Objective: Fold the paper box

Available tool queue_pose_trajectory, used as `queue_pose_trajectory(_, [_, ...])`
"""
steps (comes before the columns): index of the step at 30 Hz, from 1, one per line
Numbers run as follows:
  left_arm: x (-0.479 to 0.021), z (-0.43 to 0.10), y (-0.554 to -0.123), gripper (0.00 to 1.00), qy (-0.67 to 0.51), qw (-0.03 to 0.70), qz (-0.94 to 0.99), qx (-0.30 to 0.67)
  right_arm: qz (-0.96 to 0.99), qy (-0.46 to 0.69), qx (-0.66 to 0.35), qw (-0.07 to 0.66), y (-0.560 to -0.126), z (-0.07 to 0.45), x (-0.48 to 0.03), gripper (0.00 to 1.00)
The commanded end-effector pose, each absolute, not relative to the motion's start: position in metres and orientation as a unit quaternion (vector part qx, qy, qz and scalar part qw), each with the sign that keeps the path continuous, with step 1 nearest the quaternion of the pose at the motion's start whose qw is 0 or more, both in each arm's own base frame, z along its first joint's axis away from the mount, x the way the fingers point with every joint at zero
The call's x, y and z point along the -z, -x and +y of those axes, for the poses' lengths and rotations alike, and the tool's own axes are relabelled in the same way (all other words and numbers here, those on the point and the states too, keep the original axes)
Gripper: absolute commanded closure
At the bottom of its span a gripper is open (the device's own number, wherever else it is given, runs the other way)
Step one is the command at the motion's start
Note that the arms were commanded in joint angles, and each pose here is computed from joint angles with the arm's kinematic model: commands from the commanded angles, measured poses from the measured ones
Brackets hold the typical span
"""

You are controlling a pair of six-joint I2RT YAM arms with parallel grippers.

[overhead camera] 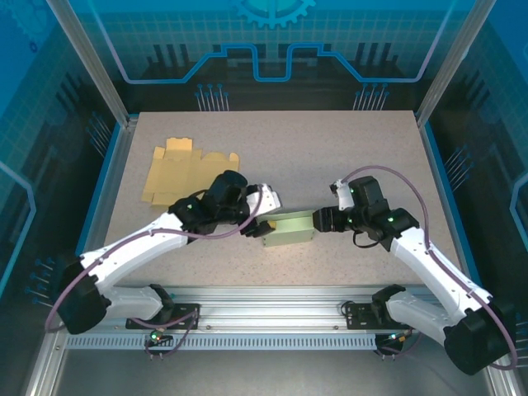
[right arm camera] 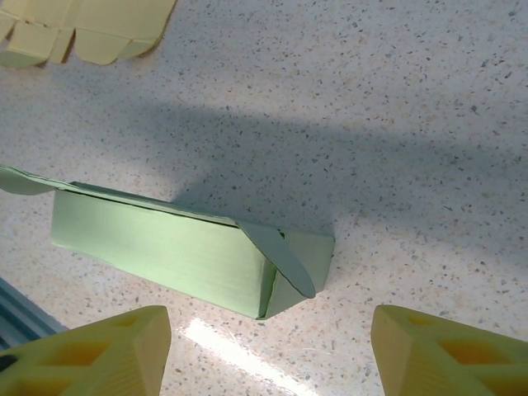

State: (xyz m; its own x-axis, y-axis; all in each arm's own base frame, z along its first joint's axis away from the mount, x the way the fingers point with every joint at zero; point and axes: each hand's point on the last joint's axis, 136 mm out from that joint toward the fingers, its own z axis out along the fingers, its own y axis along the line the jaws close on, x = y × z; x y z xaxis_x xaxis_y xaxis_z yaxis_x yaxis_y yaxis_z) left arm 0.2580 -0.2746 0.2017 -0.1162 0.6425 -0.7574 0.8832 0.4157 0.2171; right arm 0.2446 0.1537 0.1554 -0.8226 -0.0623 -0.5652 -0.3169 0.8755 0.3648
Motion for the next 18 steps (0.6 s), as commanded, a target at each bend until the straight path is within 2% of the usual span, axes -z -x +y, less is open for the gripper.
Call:
queue_pose_trajectory(1, [-0.195, -0.249, -0.261, 0.38, -0.403, 0.419, 0.799, 0.155, 0.922, 0.122, -0.205, 0.304, -0.253, 0.154, -0.162, 0.34])
queue_pose_trajectory(6, [-0.191, -0.220, -0.262, 0.41, -0.283, 0.423, 0.846, 0.159, 0.922, 0.135, -0.204, 0.299, -0.256, 0.160, -0.161, 0.40])
queue_pose_trajectory(11, [-0.184, -0.213, -0.255, 0.41, -0.251, 0.393, 0.869, 0.163, 0.924, 0.143, -0.193, 0.297, -0.261, 0.162, -0.159, 0.47])
queue_pose_trajectory(15, [-0.175, -0.218, -0.255, 0.42, -0.243, 0.373, 0.878, 0.175, 0.923, 0.145, -0.192, 0.300, -0.266, 0.165, -0.159, 0.47])
queue_pose_trajectory(18, [-0.167, -0.220, -0.259, 0.47, -0.237, 0.364, 0.884, 0.170, 0.923, 0.149, -0.193, 0.297, -0.269, 0.170, -0.159, 0.49])
